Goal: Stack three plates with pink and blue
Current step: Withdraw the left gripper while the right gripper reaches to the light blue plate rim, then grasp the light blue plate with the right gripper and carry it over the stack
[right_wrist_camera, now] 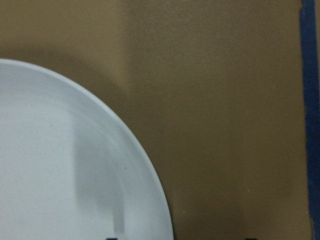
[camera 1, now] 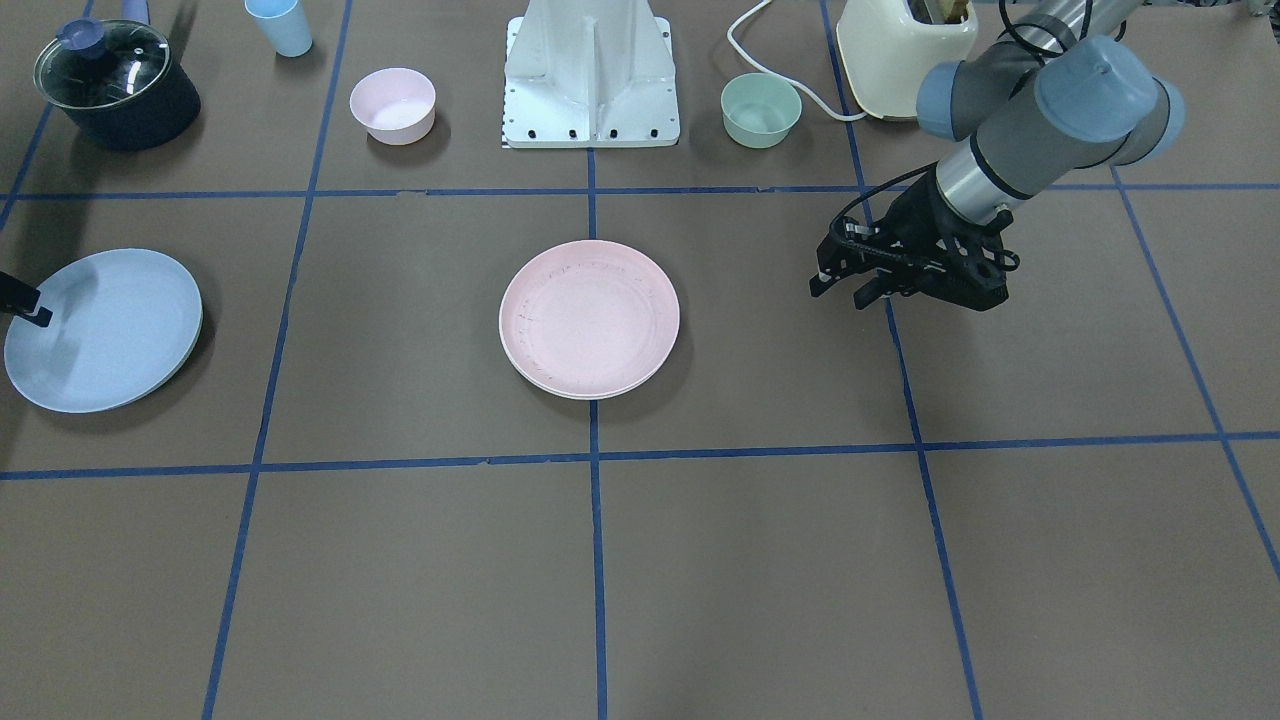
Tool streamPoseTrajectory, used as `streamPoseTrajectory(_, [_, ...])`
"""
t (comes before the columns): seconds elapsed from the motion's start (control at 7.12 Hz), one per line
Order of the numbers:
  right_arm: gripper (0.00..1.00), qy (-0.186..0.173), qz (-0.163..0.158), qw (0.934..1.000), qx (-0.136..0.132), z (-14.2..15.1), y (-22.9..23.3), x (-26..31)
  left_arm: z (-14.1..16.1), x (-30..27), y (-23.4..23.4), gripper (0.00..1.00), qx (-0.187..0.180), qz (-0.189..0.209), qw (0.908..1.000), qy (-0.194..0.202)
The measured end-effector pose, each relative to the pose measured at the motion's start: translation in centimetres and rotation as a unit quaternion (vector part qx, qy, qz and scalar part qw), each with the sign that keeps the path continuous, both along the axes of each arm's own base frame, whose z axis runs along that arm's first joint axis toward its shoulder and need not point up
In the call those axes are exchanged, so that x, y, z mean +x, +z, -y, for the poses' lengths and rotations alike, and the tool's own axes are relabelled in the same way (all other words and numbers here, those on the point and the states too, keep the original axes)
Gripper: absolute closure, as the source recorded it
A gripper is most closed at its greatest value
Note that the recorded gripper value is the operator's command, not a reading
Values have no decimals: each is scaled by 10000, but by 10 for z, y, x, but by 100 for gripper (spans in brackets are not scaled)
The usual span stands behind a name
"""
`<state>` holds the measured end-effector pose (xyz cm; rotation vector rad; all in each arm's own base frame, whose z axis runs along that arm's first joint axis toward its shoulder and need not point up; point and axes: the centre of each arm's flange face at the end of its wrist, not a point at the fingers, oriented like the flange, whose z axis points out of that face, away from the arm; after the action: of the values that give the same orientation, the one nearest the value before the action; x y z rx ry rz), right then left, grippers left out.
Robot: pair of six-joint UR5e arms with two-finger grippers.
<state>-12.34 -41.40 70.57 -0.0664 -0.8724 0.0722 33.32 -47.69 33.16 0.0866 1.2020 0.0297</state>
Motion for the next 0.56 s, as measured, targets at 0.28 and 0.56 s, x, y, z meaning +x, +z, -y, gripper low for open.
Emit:
streamPoseTrajectory(0.28, [100, -18, 26, 10000, 37, 1, -2, -2, 0, -1, 0, 34, 1, -1, 10000, -7])
streamPoseTrajectory(0.56, [100, -41, 111, 9998, 167, 5, -10, -4, 0, -2, 1, 34, 1, -1, 10000, -17])
